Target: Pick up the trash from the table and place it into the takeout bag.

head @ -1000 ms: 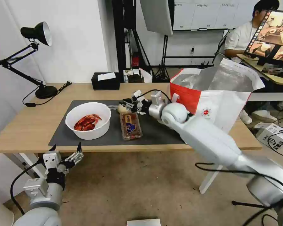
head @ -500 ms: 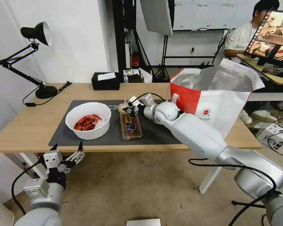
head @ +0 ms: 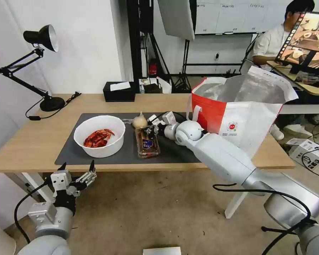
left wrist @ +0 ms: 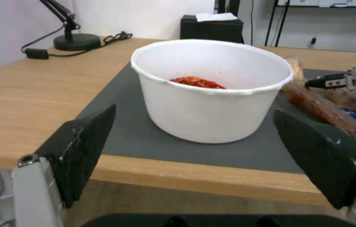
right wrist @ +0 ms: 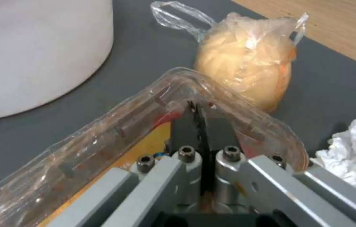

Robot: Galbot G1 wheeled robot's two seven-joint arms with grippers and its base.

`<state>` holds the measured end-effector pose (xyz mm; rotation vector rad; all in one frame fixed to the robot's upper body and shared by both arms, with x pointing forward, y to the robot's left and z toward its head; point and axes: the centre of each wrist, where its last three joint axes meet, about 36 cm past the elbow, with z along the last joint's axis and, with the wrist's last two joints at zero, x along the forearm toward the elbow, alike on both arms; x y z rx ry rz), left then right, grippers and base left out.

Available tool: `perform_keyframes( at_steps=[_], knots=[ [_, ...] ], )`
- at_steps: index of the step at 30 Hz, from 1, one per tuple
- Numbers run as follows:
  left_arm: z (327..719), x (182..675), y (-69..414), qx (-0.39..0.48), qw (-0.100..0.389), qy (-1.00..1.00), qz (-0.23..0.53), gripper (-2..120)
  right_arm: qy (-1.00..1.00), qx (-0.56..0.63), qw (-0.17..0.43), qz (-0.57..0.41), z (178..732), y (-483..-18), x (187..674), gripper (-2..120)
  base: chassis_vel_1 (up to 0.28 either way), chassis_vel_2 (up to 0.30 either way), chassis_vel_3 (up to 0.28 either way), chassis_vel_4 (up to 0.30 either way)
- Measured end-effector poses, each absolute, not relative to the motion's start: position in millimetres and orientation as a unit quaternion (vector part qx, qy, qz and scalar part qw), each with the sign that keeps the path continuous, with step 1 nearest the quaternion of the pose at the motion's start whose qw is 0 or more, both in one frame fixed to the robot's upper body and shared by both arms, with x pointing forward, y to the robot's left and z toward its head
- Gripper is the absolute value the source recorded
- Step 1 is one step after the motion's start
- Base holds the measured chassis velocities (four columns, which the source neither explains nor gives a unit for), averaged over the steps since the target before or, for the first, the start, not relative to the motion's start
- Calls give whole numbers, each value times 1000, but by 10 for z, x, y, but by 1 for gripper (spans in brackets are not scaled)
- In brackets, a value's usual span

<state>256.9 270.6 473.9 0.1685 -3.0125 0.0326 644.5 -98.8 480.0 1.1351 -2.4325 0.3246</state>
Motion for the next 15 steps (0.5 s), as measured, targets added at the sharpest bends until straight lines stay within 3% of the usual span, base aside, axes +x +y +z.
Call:
perform_keyframes(
  at_steps=[9, 15],
  knots=[
    [4720, 2612, 2693, 42, 60, -997, 12, 100, -880, 405, 220, 116, 4832, -1028, 6418, 0, 0, 0, 0, 0],
    [4825, 2681, 2694, -13, 54, -996, 75, 100, -881, 403, 219, 112, 4848, -1052, 6371, 0, 0, 0, 0, 0]
  ],
)
